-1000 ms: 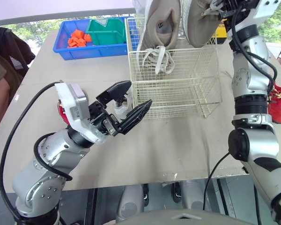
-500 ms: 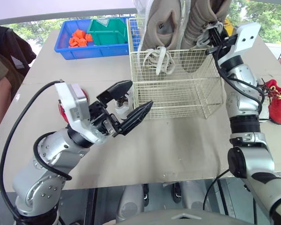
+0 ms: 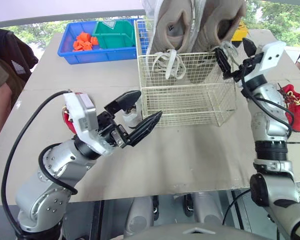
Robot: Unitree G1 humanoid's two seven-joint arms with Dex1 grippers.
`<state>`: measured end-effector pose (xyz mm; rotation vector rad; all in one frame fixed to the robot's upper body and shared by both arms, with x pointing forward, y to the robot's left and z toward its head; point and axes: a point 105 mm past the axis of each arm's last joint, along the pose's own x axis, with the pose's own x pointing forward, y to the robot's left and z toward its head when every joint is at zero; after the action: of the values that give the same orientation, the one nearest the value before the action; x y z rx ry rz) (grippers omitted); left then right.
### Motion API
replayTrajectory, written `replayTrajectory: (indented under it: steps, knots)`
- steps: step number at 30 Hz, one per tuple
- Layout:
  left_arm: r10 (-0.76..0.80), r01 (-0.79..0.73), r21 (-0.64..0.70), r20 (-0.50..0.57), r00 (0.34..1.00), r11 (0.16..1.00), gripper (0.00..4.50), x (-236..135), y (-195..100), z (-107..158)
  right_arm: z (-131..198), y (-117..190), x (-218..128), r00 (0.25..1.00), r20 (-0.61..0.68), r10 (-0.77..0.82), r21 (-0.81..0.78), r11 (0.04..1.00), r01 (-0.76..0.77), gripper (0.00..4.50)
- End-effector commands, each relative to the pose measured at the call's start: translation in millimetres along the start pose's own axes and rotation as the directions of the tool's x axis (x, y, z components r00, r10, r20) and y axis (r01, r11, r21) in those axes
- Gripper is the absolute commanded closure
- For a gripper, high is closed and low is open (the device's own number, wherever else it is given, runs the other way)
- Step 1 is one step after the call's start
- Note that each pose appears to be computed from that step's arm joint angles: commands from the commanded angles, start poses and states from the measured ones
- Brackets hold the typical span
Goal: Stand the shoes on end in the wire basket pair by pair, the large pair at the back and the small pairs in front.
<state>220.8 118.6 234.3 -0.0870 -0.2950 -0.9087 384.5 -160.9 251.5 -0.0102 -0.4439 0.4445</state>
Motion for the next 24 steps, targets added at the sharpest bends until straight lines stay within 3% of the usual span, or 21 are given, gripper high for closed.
replayTrajectory:
  steps: [1,6,9,11,15,24]
  knots:
    - [0.030,-0.030,0.011,0.031,0.999,0.999,0.00,-4.0,4.3,7.1,21.4,9.8,-9.1,0.994,0.003,0.110,-0.033,0.993,-0.110,0.04]
    - [0.103,-0.103,-0.010,0.023,0.994,0.995,0.00,-11.9,14.6,3.6,38.8,34.0,-33.0,0.947,-0.055,0.317,-0.123,0.939,-0.322,0.04]
    - [0.152,-0.152,-0.024,0.024,0.988,0.988,0.00,-17.4,21.4,2.0,48.5,48.5,-46.9,0.899,-0.075,0.431,-0.096,0.895,-0.436,0.04]
    - [0.194,-0.193,-0.037,0.022,0.981,0.980,0.00,-22.0,27.7,0.8,54.2,62.1,-56.9,0.852,-0.094,0.515,-0.108,0.846,-0.523,0.04]
    - [0.271,-0.271,-0.041,0.006,0.963,0.962,0.00,-31.5,38.2,-4.5,50.5,99.2,-80.6,0.686,-0.134,0.716,0.008,0.693,-0.721,0.04]
    - [0.416,-0.420,-0.031,-0.085,0.905,0.907,0.00,-54.7,53.5,-26.0,39.2,126.9,-102.7,0.560,-0.152,0.814,0.083,0.575,-0.814,0.04]
